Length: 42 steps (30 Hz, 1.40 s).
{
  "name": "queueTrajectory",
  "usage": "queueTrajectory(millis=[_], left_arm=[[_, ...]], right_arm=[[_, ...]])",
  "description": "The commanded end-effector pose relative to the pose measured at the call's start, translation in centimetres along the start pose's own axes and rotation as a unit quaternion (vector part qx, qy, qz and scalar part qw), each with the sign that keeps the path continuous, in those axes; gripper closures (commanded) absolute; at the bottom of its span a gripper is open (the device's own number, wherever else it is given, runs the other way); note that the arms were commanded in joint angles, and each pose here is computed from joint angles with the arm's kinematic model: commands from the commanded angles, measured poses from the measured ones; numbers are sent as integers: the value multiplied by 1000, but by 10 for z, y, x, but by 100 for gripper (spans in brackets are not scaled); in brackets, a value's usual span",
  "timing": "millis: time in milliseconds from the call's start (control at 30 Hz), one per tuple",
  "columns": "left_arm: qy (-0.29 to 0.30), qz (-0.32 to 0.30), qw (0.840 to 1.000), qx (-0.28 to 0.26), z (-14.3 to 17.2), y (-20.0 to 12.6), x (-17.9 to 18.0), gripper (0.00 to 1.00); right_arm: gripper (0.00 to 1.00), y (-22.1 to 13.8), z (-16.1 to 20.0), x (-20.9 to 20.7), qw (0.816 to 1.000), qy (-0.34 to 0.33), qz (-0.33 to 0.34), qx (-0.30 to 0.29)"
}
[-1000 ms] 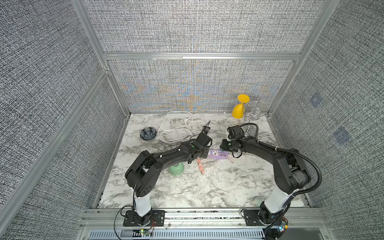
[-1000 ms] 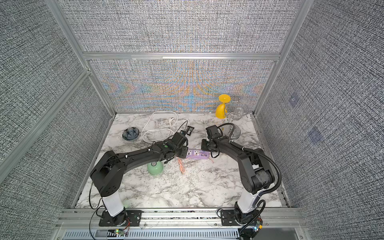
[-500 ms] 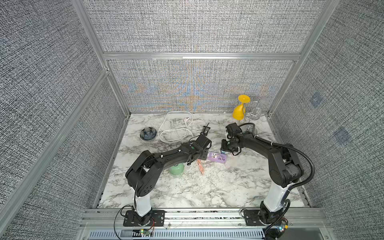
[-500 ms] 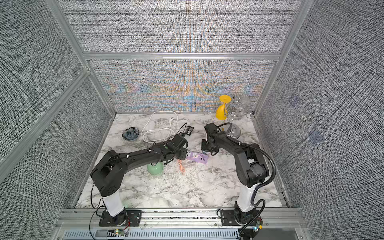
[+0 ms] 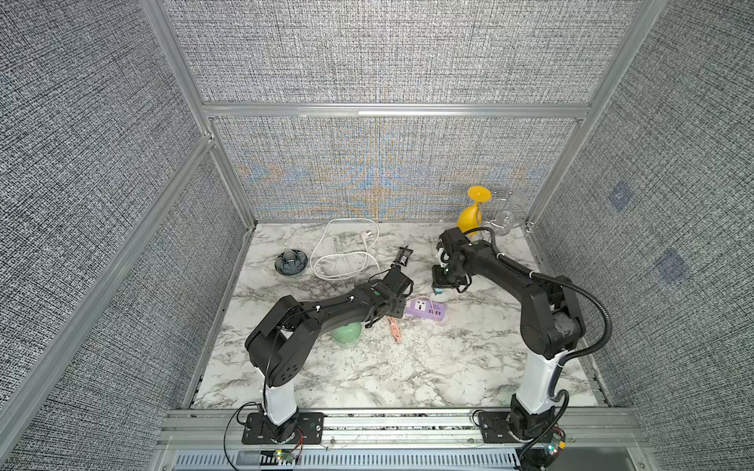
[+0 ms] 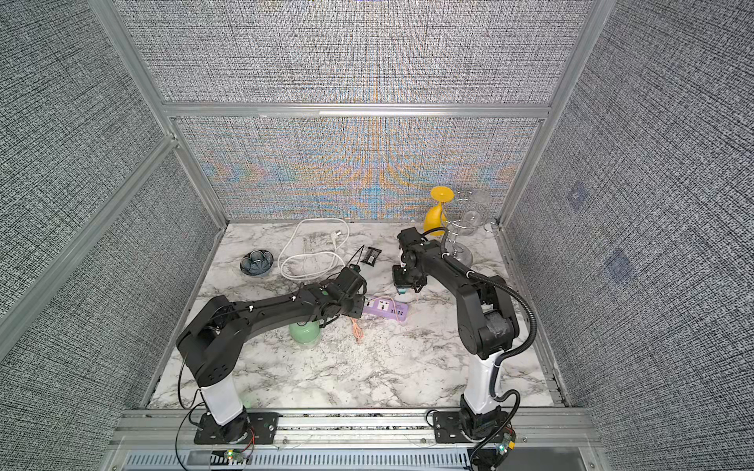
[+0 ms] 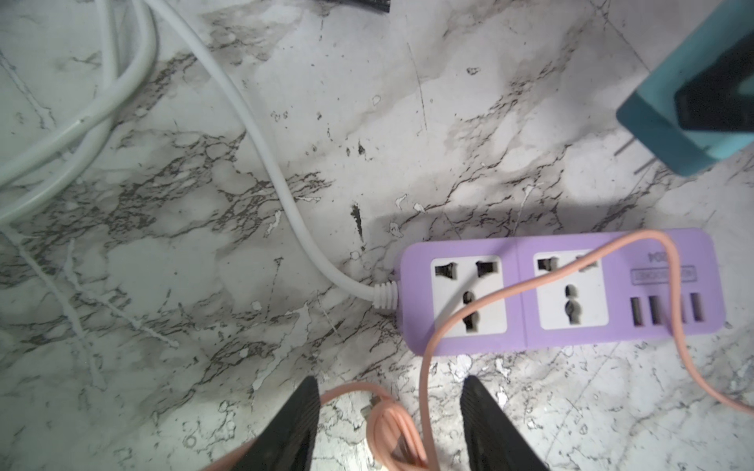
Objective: Charge the cordless meat grinders
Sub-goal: Move the socket to the center of the board.
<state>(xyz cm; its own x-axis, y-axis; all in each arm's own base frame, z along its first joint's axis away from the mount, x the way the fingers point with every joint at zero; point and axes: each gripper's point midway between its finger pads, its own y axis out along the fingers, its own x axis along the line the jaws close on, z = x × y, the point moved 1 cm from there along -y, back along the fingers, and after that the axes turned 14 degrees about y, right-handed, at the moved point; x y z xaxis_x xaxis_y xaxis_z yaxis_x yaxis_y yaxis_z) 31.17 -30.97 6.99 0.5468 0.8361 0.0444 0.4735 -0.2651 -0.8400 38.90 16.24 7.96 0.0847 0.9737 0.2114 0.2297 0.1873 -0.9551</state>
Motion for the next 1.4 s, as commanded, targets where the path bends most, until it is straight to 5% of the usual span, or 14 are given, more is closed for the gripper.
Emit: queueTrajectory(millis=[0,667,1000,1367], left_arm=[[-8,4,1000,4,4,4,-2,43],[-25,-64,997,24,48,-36,34,45],[-32,-110,992,52,81,-45,56,46],[-48,-128,990,42,87,-55,72,46]], right_arm=[[100,6,16,-10,1000,-3,14,21],[100,-3,142,41,996,-49,-31,73],[100,-37,109,75,985,-164,-49,16],[100,-42,100,125,946,-291,-128,63]])
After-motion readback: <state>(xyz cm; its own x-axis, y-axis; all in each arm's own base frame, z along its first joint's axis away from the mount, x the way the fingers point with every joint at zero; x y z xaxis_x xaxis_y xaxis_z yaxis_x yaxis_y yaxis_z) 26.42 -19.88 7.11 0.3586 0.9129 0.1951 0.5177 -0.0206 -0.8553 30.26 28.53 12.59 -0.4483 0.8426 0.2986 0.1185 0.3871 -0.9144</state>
